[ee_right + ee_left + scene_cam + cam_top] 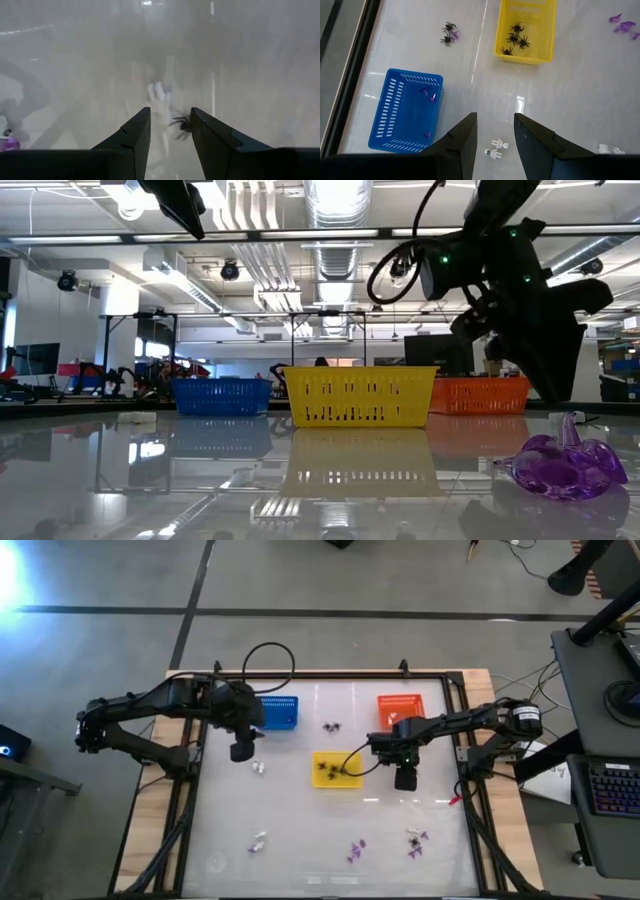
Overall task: Sort Halloween decoration
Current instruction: Put the white skeleton toy into the orange bin
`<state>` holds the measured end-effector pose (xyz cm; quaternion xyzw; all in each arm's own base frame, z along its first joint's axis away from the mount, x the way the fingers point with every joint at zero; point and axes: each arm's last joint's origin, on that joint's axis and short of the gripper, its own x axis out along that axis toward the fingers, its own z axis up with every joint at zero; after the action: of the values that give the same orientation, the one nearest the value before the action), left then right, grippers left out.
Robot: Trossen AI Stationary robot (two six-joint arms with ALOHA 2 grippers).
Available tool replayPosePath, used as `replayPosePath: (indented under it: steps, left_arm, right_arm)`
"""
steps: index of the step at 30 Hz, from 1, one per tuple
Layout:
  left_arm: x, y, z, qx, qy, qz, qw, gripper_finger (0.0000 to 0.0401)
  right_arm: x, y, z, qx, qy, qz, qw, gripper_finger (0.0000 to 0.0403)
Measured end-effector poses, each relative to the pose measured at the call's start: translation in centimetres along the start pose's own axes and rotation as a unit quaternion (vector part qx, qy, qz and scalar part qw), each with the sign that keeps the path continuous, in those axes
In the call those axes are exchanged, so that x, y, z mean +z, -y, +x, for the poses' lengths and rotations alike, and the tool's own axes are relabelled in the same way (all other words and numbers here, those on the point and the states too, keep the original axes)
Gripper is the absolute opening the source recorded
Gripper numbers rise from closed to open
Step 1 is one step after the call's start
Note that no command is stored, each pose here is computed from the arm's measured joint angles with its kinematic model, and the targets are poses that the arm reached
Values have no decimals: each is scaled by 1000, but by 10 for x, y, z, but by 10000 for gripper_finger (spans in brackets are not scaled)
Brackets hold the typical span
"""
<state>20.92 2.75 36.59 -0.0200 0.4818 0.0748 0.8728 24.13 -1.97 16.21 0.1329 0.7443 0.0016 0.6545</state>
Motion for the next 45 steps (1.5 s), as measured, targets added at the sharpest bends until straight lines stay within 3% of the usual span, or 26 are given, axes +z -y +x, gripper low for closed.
replayPosePath:
  steps: [17, 25, 27, 38, 45]
  left_arm:
    - [0, 0, 0, 0, 0, 0, 1000, 112]
    - [0, 0, 0, 0, 0, 0, 1000, 112]
    - [0, 0, 0, 0, 0, 0, 1000, 112]
    - [0, 0, 0, 0, 0, 0, 1000, 112]
    - [0, 0, 0, 0, 0, -6, 1000, 112]
  right_arm:
    - [-8, 4, 26, -8, 14, 68, 998, 124]
    - [-7, 4, 25, -10, 17, 76, 997, 24]
    - [-6, 4, 24, -9, 18, 76, 997, 21]
    - [18, -4, -7, 9, 83, 98, 992, 17]
    - [31, 5, -33, -33, 130, 162, 978, 16]
